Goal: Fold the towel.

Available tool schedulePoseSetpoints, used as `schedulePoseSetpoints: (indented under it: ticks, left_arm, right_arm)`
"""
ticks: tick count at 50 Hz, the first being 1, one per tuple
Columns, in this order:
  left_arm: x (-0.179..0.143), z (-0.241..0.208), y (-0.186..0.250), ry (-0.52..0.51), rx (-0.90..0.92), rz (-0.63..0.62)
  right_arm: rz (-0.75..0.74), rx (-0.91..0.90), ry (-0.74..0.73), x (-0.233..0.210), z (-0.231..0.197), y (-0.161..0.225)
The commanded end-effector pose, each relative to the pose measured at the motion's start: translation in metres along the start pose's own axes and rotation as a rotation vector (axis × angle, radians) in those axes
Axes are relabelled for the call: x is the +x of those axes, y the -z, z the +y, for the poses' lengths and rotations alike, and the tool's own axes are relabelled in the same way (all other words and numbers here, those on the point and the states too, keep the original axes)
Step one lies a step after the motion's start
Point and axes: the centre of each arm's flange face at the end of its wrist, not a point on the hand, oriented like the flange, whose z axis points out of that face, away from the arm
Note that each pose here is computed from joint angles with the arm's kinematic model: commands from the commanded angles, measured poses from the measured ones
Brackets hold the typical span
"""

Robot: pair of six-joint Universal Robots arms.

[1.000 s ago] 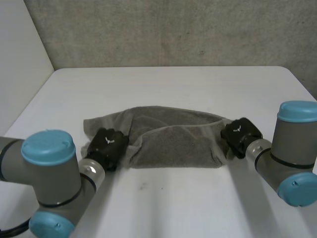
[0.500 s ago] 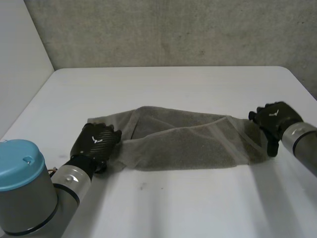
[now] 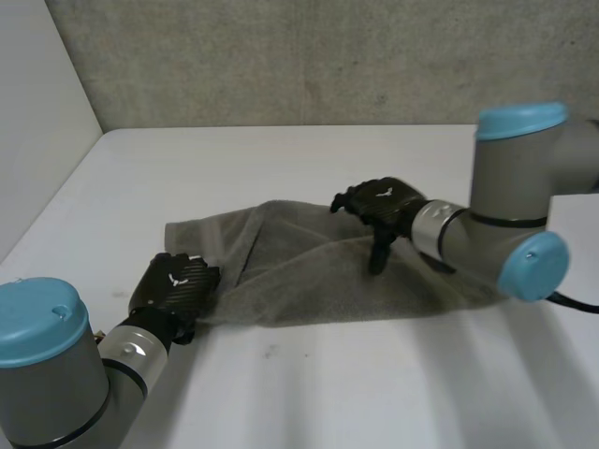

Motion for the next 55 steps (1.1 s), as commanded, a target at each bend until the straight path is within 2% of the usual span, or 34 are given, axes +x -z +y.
schedulePoseSetpoints:
  ticks: [1, 5, 11, 16, 18, 19, 21, 24, 26, 27, 29, 30, 32, 34, 38, 40, 41, 43, 44, 46, 47, 48, 49, 51, 55]
  left_arm:
    - [-0.009, -0.014, 0.013, -0.002, 0.061, -0.036]
    - [-0.013, -0.023, 0.024, -0.003, 0.100, -0.052]
    - [-0.022, -0.041, 0.040, 0.003, 0.188, -0.095]
    - [-0.033, -0.051, 0.033, 0.002, 0.252, -0.144]
    - [-0.047, -0.062, 0.018, 0.003, 0.300, -0.196]
    - [-0.047, -0.062, 0.018, 0.003, 0.300, -0.196]
    - [-0.060, -0.080, -0.010, 0.002, 0.361, -0.239]
    - [-0.068, -0.093, -0.025, 0.001, 0.405, -0.259]
    - [-0.088, -0.133, -0.049, 0.001, 0.523, -0.313]
    - [-0.088, -0.133, -0.049, 0.001, 0.523, -0.313]
    - [-0.110, -0.180, -0.063, 0.007, 0.659, -0.384]
    - [-0.110, -0.181, -0.063, 0.007, 0.660, -0.384]
    - [-0.123, -0.220, -0.063, 0.014, 0.772, -0.421]
    - [-0.125, -0.229, -0.061, 0.021, 0.799, -0.431]
    - [-0.118, -0.227, -0.059, 0.034, 0.785, -0.425]
    - [-0.093, -0.198, -0.061, 0.031, 0.686, -0.364]
    - [-0.093, -0.198, -0.061, 0.031, 0.685, -0.364]
    - [-0.070, -0.156, -0.058, 0.018, 0.559, -0.294]
    - [-0.070, -0.156, -0.058, 0.018, 0.559, -0.294]
    - [-0.048, -0.109, -0.049, 0.009, 0.428, -0.222]
    - [-0.048, -0.109, -0.049, 0.009, 0.427, -0.221]
    - [-0.038, -0.089, -0.044, 0.005, 0.371, -0.191]
    - [-0.038, -0.089, -0.044, 0.005, 0.370, -0.191]
    - [-0.021, -0.057, -0.037, 0.002, 0.283, -0.132]
    - [-0.007, -0.042, -0.035, -0.001, 0.254, -0.084]
  right_arm:
    - [-0.162, 0.017, -0.052, -0.031, 0.014, -0.022]
    - [-0.235, 0.033, -0.102, -0.045, 0.019, -0.034]
    - [-0.228, 0.034, -0.127, -0.045, 0.026, -0.049]
    - [-0.097, 0.059, -0.097, -0.027, 0.016, -0.056]
    - [0.056, 0.132, -0.040, -0.007, -0.009, -0.056]
    - [0.057, 0.132, -0.040, -0.007, -0.009, -0.056]
    - [0.224, 0.287, 0.050, 0.016, -0.051, -0.045]
    - [0.300, 0.390, 0.094, 0.026, -0.076, -0.036]
    - [0.432, 0.625, 0.168, 0.040, -0.125, -0.012]
    - [0.432, 0.626, 0.168, 0.040, -0.126, -0.012]
    - [0.525, 0.843, 0.210, 0.047, -0.166, 0.020]
    - [0.525, 0.844, 0.210, 0.047, -0.166, 0.020]
    - [0.572, 0.998, 0.241, 0.046, -0.188, 0.048]
    - [0.582, 1.023, 0.250, 0.044, -0.190, 0.055]
    - [0.545, 0.958, 0.247, 0.037, -0.174, 0.055]
    - [0.481, 0.824, 0.234, 0.028, -0.147, 0.047]
    - [0.481, 0.823, 0.234, 0.028, -0.147, 0.047]
    - [0.429, 0.649, 0.233, 0.022, -0.115, 0.042]
    - [0.429, 0.648, 0.233, 0.022, -0.115, 0.042]
    - [0.367, 0.432, 0.252, 0.010, -0.075, 0.037]
    - [0.367, 0.431, 0.252, 0.010, -0.075, 0.037]
    - [0.333, 0.339, 0.263, 0.005, -0.055, 0.036]
    - [0.332, 0.338, 0.264, 0.005, -0.055, 0.036]
    - [0.297, 0.203, 0.274, 0.004, -0.017, 0.038]
    - [0.251, 0.170, 0.283, -0.003, 0.004, 0.040]
